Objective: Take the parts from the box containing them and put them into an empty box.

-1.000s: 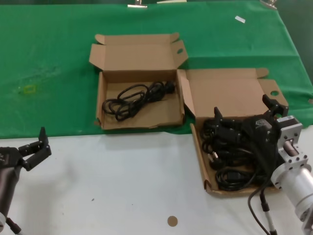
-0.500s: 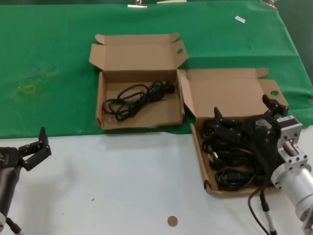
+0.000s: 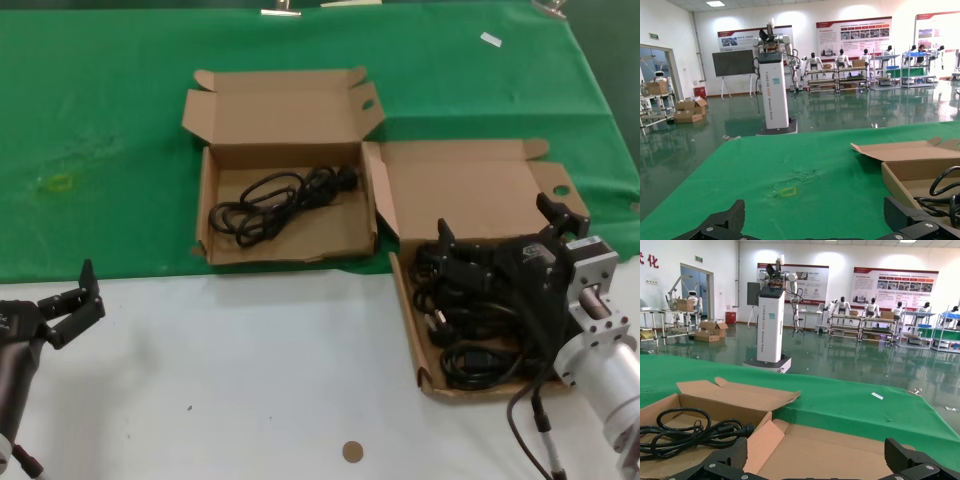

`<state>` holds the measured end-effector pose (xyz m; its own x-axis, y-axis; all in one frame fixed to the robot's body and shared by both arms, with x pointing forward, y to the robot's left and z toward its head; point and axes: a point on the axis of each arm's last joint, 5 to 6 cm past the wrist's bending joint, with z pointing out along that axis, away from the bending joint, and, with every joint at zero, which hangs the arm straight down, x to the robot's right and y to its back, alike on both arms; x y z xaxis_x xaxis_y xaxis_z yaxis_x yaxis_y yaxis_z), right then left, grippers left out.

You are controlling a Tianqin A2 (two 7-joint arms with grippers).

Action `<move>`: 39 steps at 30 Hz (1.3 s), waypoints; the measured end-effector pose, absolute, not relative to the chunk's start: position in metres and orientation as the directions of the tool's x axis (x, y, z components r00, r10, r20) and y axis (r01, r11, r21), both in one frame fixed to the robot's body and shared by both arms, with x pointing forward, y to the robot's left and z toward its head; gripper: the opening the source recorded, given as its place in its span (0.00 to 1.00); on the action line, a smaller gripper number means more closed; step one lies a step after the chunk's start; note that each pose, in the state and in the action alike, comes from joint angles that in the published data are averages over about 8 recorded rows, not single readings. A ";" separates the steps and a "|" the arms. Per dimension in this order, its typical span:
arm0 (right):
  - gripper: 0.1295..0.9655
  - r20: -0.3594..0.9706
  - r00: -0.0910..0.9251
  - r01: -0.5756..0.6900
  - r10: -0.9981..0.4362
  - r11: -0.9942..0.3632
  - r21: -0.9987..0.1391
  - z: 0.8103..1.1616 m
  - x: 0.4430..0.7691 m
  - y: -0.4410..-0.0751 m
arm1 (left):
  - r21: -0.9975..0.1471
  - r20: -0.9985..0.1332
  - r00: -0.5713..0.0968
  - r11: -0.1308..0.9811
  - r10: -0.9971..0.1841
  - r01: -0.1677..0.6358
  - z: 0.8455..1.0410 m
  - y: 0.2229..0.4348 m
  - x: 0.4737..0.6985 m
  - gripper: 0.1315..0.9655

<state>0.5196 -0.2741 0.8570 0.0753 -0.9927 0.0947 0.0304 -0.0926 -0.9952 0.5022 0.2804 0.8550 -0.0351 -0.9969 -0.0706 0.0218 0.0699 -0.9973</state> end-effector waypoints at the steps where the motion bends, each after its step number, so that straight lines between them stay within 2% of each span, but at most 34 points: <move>1: 1.00 0.095 0.075 0.030 -0.993 -0.093 -0.995 0.857 0.520 -0.274 | -0.997 -0.071 -0.035 0.070 -0.997 0.022 0.855 0.280 0.502 1.00; 39: 1.00 0.095 0.075 0.030 -0.993 -0.093 -0.995 0.857 0.520 -0.274 | -0.997 -0.071 -0.035 0.070 -0.997 0.022 0.855 0.280 0.502 1.00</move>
<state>0.5196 -0.2741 0.8570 0.0753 -0.9927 0.0947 0.0304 -0.0926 -0.9952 0.5022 0.2804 0.8550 -0.0351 -0.9969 -0.0706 0.0218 0.0699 -0.9973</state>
